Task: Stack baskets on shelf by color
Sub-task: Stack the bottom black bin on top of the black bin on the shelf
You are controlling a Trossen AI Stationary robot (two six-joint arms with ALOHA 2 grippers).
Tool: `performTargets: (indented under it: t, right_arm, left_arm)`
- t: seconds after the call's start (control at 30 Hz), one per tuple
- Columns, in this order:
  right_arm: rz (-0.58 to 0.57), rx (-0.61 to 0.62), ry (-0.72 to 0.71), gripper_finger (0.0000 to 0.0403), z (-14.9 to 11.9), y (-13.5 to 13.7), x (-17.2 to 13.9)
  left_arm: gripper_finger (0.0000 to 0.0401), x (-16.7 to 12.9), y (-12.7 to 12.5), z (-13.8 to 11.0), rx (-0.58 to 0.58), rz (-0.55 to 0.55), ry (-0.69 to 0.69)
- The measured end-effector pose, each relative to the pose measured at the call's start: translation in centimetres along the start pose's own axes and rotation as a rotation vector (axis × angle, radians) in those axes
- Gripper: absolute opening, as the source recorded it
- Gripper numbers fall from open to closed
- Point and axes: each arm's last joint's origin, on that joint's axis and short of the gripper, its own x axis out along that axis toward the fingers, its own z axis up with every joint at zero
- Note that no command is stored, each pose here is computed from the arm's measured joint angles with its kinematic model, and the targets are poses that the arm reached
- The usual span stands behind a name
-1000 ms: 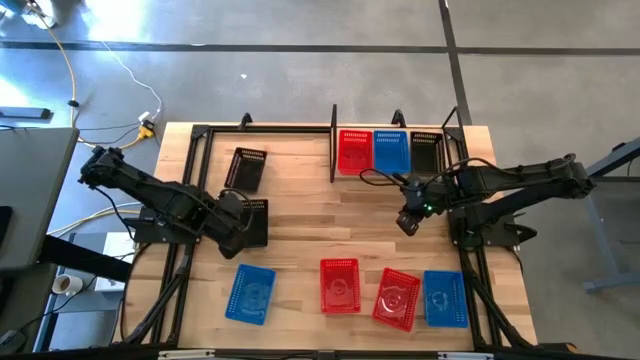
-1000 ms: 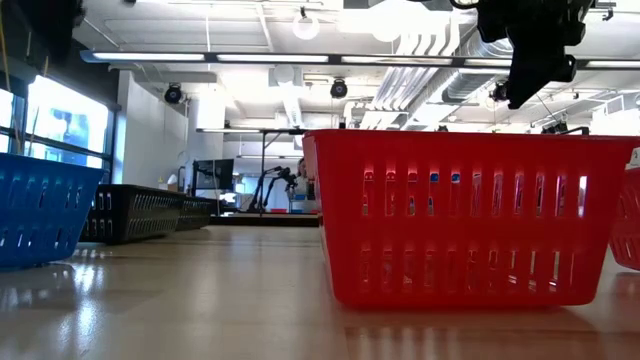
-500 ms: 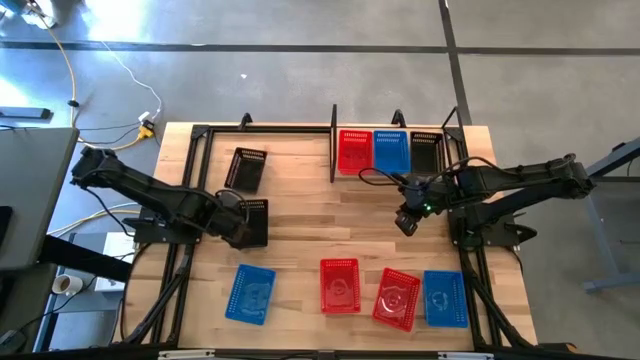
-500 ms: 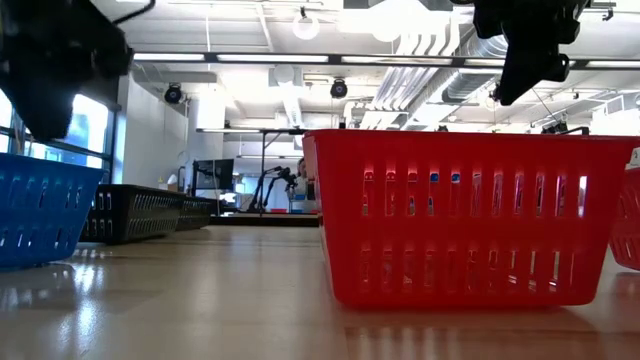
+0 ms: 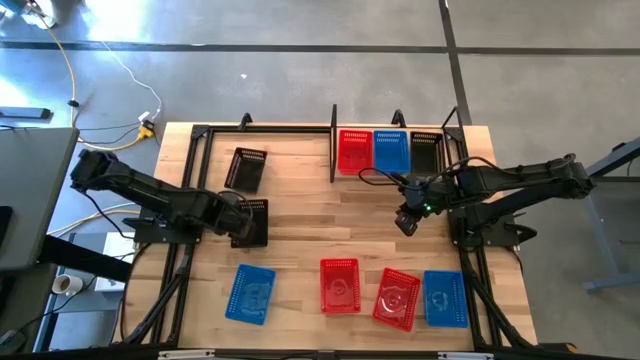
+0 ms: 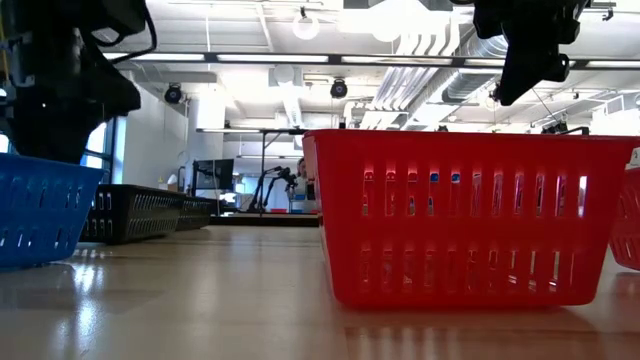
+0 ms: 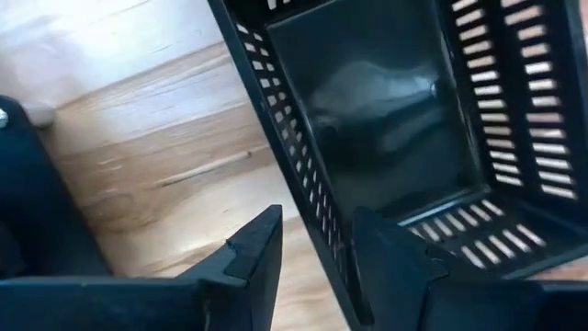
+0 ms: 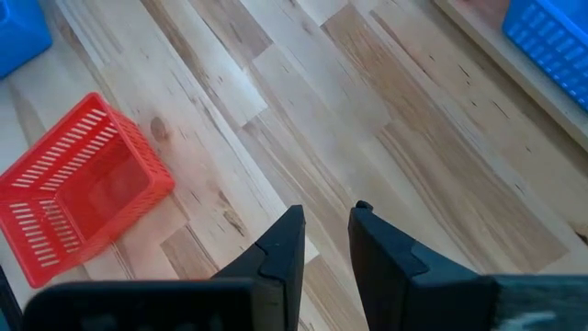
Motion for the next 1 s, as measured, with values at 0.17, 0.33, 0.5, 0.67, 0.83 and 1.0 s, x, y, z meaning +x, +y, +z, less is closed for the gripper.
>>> performTargets:
  t: [0.17,0.33,0.5,0.67,0.83,1.0]
  right_arm:
    - [0.003,0.001,-0.002,0.0075,0.0,0.0,0.0]
    - [0.003,0.001,-0.002,0.0075,0.0,0.0,0.0]
    - [0.006,0.001,-0.004,0.0075,0.0,0.0,0.0]
    - [0.006,-0.01,-0.004,0.0075,0.0,0.0,0.0]
    - [0.028,-0.06,-0.003,0.0075,0.1,0.2,0.0]
    - [0.11,-0.132,-0.031,0.0075,0.5,0.8,0.0]
  left_arm:
    - [0.0126,1.4,0.5,0.2,-0.057,0.002,-0.001]
    - [0.0125,2.3,0.8,0.2,-0.096,-0.006,0.031]
    - [0.0089,2.7,0.5,0.2,-0.125,-0.047,0.036]
    - [0.0016,2.7,0.2,0.2,-0.152,-0.08,0.029]
    - [0.001,2.6,-0.6,0.3,-0.158,-0.164,0.025]
    - [0.0004,1.3,-1.8,0.7,-0.151,-0.247,-0.023]
